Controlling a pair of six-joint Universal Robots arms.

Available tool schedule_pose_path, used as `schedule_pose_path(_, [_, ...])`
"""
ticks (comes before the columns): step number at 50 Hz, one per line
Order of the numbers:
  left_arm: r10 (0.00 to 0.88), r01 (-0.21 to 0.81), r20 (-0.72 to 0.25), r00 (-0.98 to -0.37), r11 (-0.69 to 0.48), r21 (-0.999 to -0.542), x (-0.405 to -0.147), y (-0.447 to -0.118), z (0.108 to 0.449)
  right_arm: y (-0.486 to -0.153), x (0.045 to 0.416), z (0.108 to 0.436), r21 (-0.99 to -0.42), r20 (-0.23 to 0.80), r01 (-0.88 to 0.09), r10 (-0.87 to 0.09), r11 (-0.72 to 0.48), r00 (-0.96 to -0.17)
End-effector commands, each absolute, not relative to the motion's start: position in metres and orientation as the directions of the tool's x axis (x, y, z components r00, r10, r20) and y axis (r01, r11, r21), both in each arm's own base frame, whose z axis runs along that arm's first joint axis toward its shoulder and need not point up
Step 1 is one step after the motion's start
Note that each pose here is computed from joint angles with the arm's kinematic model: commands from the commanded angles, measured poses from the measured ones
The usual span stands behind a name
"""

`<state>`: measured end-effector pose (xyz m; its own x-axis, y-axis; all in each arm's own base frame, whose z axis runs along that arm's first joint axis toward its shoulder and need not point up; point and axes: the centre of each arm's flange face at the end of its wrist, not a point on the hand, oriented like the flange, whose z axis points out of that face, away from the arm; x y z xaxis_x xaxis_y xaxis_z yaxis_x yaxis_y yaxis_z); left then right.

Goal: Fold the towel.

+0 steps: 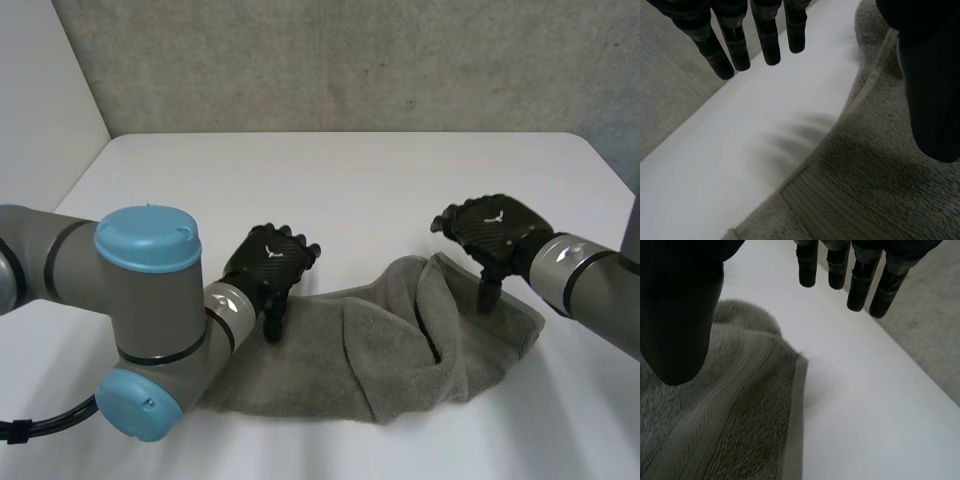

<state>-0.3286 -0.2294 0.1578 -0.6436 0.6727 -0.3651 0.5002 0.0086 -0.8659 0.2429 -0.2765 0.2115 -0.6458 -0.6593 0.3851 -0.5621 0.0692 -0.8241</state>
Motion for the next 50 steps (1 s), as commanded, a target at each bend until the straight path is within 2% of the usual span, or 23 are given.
schedule_pose_path(1, [0.685,0.515,-0.359,-0.633,0.026,-0.857,-0.33,-0.231,0.145,-0.281,0.248,0.187,-0.784,0.404,-0.617,-0.7,0.067,-0.589])
schedule_pose_path(6, [0.696,0.521,-0.35,-0.627,0.04,-0.853,-0.332,-0.233,0.138,-0.276,0.252,0.178,-0.739,0.466,-0.673,-0.729,-0.009,-0.502])
schedule_pose_path(9, [0.712,0.51,-0.338,-0.615,0.032,-0.86,-0.336,-0.232,0.139,-0.273,0.254,0.172,-0.731,0.467,-0.682,-0.751,-0.029,-0.467])
schedule_pose_path(13, [0.746,0.488,-0.312,-0.588,0.019,-0.873,-0.34,-0.229,0.141,-0.272,0.255,0.167,-0.733,0.452,-0.68,-0.765,-0.025,-0.458])
schedule_pose_path(20, [0.776,0.449,-0.264,-0.574,0.029,-0.893,-0.348,-0.226,0.141,-0.277,0.25,0.165,-0.74,0.447,-0.673,-0.752,-0.006,-0.485])
schedule_pose_path(28, [0.782,0.453,-0.254,-0.57,0.041,-0.89,-0.353,-0.227,0.132,-0.28,0.249,0.179,-0.792,0.448,-0.61,-0.696,-0.018,-0.561])
schedule_pose_path(35, [0.776,0.457,-0.259,-0.574,0.041,-0.889,-0.353,-0.229,0.13,-0.291,0.212,0.192,-0.808,0.466,-0.589,-0.582,0.027,-0.666])
schedule_pose_path(45, [0.79,0.454,-0.25,-0.559,0.04,-0.89,-0.357,-0.226,0.127,-0.284,0.197,0.182,-0.794,0.458,-0.603,-0.578,0.075,-0.675])
schedule_pose_path(50, [0.834,0.446,-0.234,-0.5,0.016,-0.895,-0.37,-0.211,0.125,-0.284,0.196,0.182,-0.794,0.458,-0.603,-0.576,0.077,-0.677])
